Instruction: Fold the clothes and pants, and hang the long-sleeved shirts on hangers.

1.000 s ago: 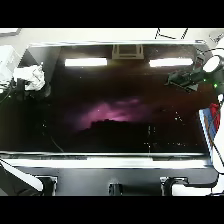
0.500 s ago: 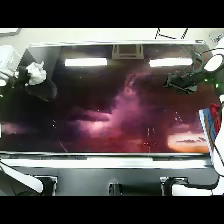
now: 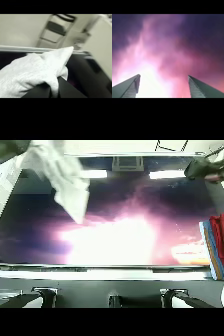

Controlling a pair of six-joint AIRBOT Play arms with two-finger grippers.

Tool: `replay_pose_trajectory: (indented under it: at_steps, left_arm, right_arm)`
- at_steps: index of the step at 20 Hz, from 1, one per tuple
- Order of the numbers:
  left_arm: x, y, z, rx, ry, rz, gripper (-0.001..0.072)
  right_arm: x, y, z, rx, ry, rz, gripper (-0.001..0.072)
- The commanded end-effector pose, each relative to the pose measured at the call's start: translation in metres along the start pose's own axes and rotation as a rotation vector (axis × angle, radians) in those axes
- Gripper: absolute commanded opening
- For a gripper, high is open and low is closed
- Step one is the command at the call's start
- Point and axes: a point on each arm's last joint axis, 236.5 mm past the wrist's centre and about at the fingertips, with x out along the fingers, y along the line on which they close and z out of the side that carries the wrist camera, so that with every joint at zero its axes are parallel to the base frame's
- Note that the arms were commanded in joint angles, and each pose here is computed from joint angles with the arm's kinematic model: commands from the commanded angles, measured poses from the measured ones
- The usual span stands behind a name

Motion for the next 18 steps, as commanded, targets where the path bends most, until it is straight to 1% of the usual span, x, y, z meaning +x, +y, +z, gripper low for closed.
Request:
replay_pose_trajectory:
  at_steps: [1,2,4,6,7,10,11,12,13,14,16,18]
  left_arm:
    - [-0.020,-0.128,-0.017,0.000,-0.041,-0.197,0.0027]
    - [-0.013,-0.141,-0.038,-0.030,-0.005,-0.203,0.0027]
    - [0.008,-0.150,-0.107,-0.115,0.142,-0.166,0.0027]
    - [0.025,-0.142,-0.197,-0.189,0.324,-0.104,0.0027]
    - [0.029,-0.131,-0.243,-0.214,0.414,-0.064,0.0027]
    - [0.021,-0.068,-0.375,-0.372,0.656,0.156,0.0029]
    - [0.018,-0.048,-0.396,-0.446,0.692,0.225,0.0069]
    - [0.017,-0.030,-0.402,-0.516,0.721,0.280,0.0350]
    - [0.017,-0.015,-0.395,-0.546,0.730,0.303,0.0685]
    - [0.016,0.003,-0.379,-0.518,0.737,0.307,0.0713]
    - [0.001,0.045,-0.340,-0.409,0.794,0.335,0.0712]
    - [-0.031,0.086,-0.317,-0.366,0.891,0.385,0.0712]
  right_arm:
    - [-0.067,0.009,0.039,-0.030,-0.206,-0.013,0.0668]
    - [-0.082,0.011,0.042,-0.034,-0.237,-0.013,0.0668]
    - [-0.105,0.015,0.041,-0.042,-0.260,-0.012,0.0667]
    - [-0.110,0.017,0.024,-0.045,-0.199,-0.009,0.0667]
    - [-0.105,0.017,0.008,-0.044,-0.127,-0.006,0.0667]
    - [-0.079,0.015,-0.045,-0.026,0.133,0.007,0.0666]
    - [-0.066,0.015,-0.057,-0.012,0.200,0.021,0.0667]
    - [-0.052,0.017,-0.061,-0.004,0.234,0.038,0.0667]
    - [-0.035,0.020,-0.064,0.007,0.266,0.063,0.0668]
    - [-0.018,0.023,-0.069,0.025,0.303,0.087,0.0669]
    - [0.017,0.033,-0.088,0.061,0.416,0.162,0.0690]
    - [0.044,0.045,-0.112,0.096,0.538,0.241,0.0704]
